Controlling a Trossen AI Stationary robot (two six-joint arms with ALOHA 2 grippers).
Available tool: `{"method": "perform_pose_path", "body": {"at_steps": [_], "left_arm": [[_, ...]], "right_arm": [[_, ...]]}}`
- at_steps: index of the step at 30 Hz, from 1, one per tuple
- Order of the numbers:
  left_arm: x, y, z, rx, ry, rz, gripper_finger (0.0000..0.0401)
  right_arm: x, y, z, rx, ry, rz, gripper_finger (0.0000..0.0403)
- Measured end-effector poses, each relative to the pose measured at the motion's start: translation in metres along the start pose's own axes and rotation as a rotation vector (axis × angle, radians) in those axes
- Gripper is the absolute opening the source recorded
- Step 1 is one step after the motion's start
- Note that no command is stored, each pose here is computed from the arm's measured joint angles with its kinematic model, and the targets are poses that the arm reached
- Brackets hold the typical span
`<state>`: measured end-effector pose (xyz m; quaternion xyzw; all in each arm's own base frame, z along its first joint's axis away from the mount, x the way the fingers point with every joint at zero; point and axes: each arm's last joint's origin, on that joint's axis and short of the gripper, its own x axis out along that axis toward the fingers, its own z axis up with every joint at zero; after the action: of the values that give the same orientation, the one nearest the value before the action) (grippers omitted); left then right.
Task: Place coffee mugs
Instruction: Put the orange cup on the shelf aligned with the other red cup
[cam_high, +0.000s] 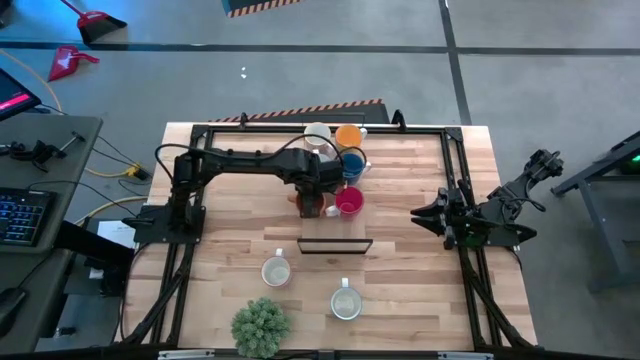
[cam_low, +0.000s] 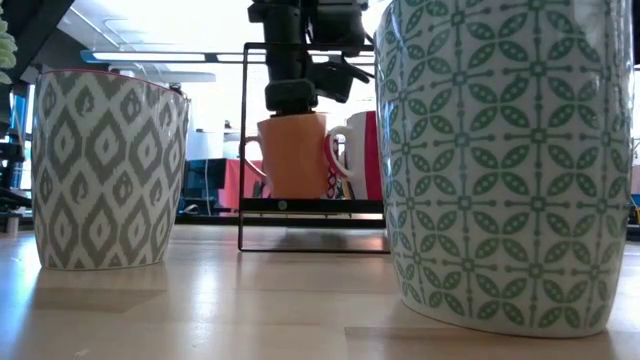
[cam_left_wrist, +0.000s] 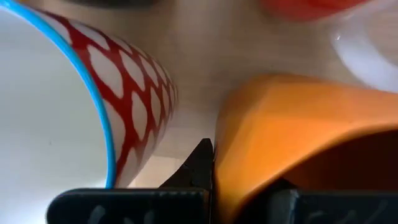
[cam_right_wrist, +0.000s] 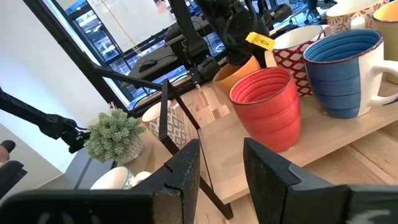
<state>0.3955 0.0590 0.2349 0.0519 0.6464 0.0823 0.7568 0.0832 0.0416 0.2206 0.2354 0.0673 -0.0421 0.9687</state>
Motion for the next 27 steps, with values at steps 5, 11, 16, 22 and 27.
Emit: {"method": "perform_pose_path", "body": {"at_steps": [5,11,16,22,27], "left_arm": [[0.0003,0.0013,-0.0003,0.016,0.004,0.013,0.0005],[0.0003,0.0017,-0.0001,0.017,0.003,0.022,0.0028],[0.0003,0.0021,0.0014,0.024,-0.013,0.025,0.0028],[0.0001,0.0026,0.0052,0.022,-0.051,0.036,0.0028],[0.0002,0.0028,0.005,0.022,-0.048,0.041,0.0044]], "right_arm": [[0.0,0.0002,0.0001,0.003,0.001,0.004,0.0106],[0.0,0.0003,0.0001,0.002,0.001,0.005,0.0106],[0.0,0.0003,0.0001,0.002,0.002,0.006,0.0106],[0.0,0.0011,-0.0002,0.005,0.016,0.029,0.0106],[0.0,0.0012,0.0,0.007,0.014,0.03,0.0106]]}}
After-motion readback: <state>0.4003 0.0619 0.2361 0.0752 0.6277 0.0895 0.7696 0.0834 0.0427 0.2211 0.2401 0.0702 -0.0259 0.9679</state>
